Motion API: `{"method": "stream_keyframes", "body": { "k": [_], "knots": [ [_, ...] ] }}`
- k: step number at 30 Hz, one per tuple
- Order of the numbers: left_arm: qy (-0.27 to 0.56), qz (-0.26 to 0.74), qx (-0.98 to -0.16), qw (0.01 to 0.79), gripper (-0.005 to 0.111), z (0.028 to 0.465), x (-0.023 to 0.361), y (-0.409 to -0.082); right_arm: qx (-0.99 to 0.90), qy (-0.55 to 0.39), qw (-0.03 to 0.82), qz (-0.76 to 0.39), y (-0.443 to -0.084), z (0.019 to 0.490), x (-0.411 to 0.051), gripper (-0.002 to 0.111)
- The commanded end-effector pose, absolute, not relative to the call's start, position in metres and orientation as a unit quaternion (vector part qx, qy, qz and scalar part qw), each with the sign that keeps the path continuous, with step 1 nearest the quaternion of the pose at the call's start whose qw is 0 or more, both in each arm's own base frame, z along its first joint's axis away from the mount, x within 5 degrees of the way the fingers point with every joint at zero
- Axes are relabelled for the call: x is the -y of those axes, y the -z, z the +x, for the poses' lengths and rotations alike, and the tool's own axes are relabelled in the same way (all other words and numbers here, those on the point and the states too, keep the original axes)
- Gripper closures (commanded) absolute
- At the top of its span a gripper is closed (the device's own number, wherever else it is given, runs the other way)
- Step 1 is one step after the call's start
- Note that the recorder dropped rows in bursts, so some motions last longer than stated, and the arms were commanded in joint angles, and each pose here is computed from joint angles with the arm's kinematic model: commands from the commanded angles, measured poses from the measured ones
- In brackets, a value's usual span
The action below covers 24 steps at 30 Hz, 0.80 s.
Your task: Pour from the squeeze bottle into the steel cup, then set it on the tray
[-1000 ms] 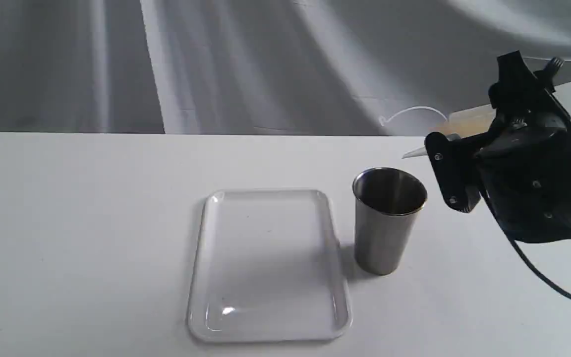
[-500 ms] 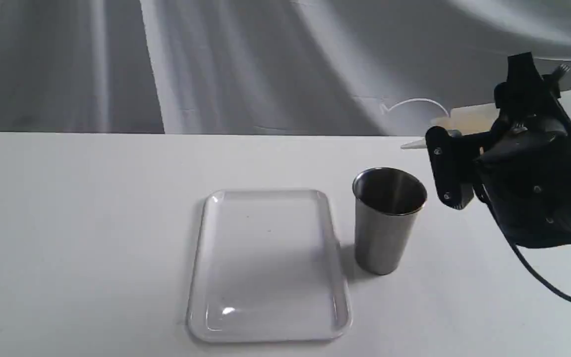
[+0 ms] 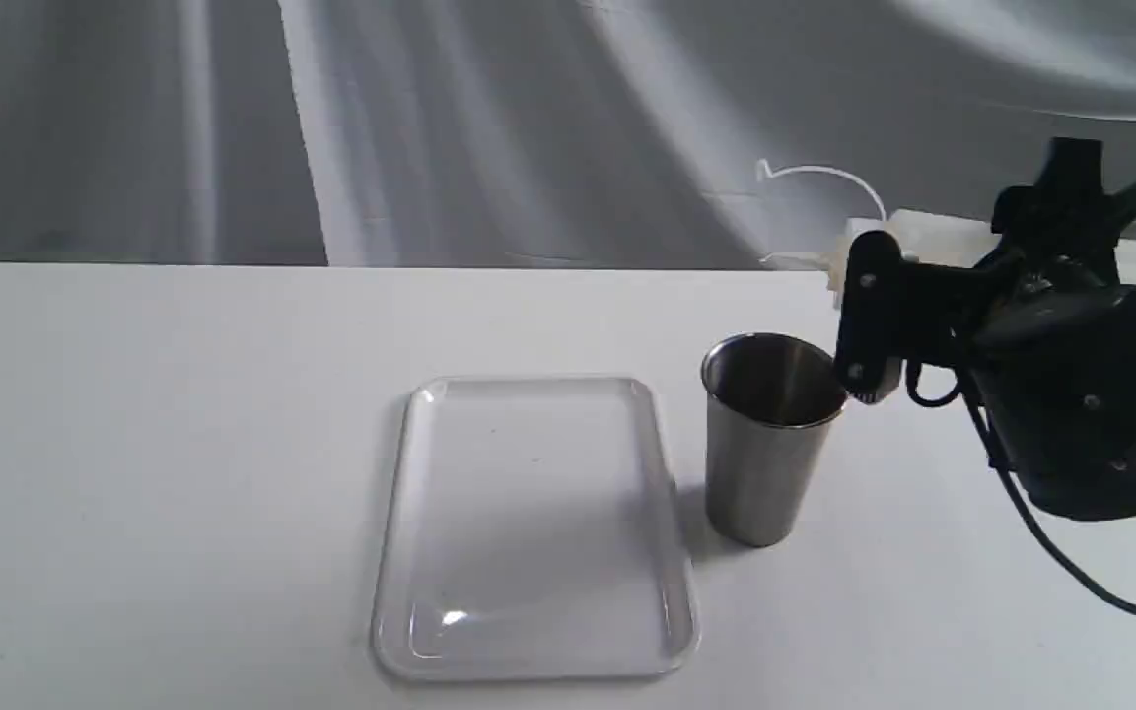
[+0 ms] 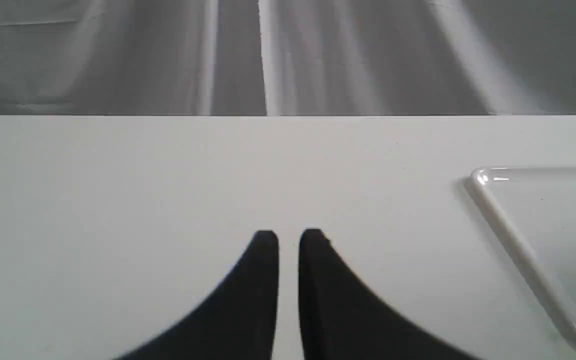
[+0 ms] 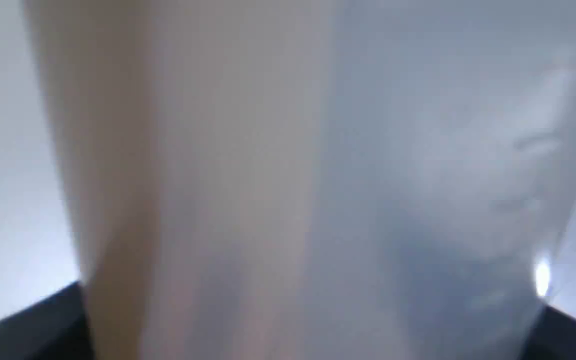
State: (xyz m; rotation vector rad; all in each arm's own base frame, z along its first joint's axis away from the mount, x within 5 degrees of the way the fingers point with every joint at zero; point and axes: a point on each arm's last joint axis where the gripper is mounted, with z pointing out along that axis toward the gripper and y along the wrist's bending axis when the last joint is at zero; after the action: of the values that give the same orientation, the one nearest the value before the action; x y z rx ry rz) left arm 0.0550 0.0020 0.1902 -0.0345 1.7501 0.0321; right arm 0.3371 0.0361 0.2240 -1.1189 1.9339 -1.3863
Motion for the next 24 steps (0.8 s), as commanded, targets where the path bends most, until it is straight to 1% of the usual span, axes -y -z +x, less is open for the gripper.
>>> {"method": "stream_keyframes", "body": {
  "k": [1,7,13,19,24],
  "knots": [
    [-0.015,-0.017,-0.765,0.644,0.098,0.055,-0.002,-0.190,-0.731,0.501,0.287,-0.363,-0.231,0.335,-0.033,0.108],
    [-0.015,-0.017,-0.765,0.644,0.098,0.055,-0.002,-0.190,-0.776,0.449,0.325,-0.302,-0.226,0.333,-0.035,0.108],
    [-0.014,-0.017,-0.765,0.644,0.098,0.055,-0.002,-0.190,-0.811,0.368,0.380,-0.249,-0.225,0.324,-0.040,0.108],
    [-0.014,-0.017,-0.765,0.644,0.098,0.055,-0.002,-0.190,-0.833,0.297,0.452,-0.116,-0.239,0.319,-0.040,0.108],
    [-0.015,-0.017,-0.765,0.644,0.098,0.055,-0.002,-0.190,-0.828,0.256,0.497,-0.042,-0.256,0.313,-0.038,0.108]
  ]
}}
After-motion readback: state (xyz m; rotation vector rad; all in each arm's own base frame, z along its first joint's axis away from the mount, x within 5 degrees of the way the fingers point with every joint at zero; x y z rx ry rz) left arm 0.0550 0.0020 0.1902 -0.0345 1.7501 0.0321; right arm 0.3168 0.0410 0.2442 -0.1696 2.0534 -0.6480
